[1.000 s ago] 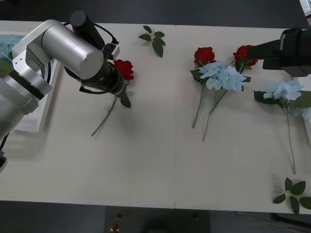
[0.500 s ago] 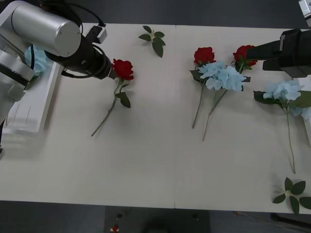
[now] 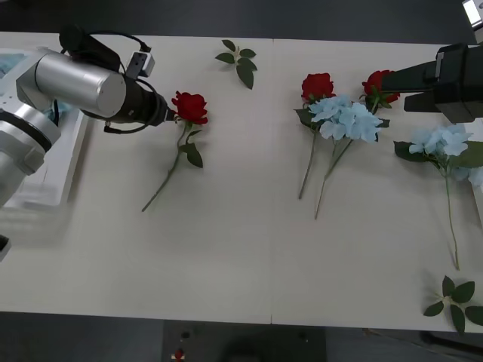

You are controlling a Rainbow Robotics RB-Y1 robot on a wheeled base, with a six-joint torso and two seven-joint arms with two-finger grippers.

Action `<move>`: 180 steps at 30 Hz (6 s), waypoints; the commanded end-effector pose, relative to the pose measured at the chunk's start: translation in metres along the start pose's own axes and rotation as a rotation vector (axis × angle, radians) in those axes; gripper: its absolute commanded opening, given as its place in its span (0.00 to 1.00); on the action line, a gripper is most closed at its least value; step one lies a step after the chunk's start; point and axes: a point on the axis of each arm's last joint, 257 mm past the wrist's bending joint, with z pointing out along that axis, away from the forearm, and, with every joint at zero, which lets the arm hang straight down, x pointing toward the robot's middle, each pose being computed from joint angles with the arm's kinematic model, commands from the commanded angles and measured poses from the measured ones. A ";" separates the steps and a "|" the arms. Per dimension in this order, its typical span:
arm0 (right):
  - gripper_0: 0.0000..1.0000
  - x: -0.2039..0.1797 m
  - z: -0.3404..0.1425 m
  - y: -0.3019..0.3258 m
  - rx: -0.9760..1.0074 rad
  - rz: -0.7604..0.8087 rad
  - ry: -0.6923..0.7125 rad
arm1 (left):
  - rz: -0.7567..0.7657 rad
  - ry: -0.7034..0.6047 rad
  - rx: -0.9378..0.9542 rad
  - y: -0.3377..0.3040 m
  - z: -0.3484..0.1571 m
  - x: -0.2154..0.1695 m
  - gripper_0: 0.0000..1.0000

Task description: Put the red flowers into the right box and the blue flowers into the left box

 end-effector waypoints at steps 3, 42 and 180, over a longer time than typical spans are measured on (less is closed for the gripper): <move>0.89 0.002 -0.007 -0.006 0.027 -0.037 0.010 | 0.025 -0.074 0.029 -0.024 0.011 -0.014 1.00; 0.89 0.015 -0.007 -0.009 0.028 -0.047 0.038 | 0.116 -0.062 -0.043 -0.041 0.047 0.018 0.94; 1.00 0.092 0.045 0.091 -0.412 0.052 0.017 | 0.000 -0.625 1.172 -0.232 -0.284 -0.121 0.00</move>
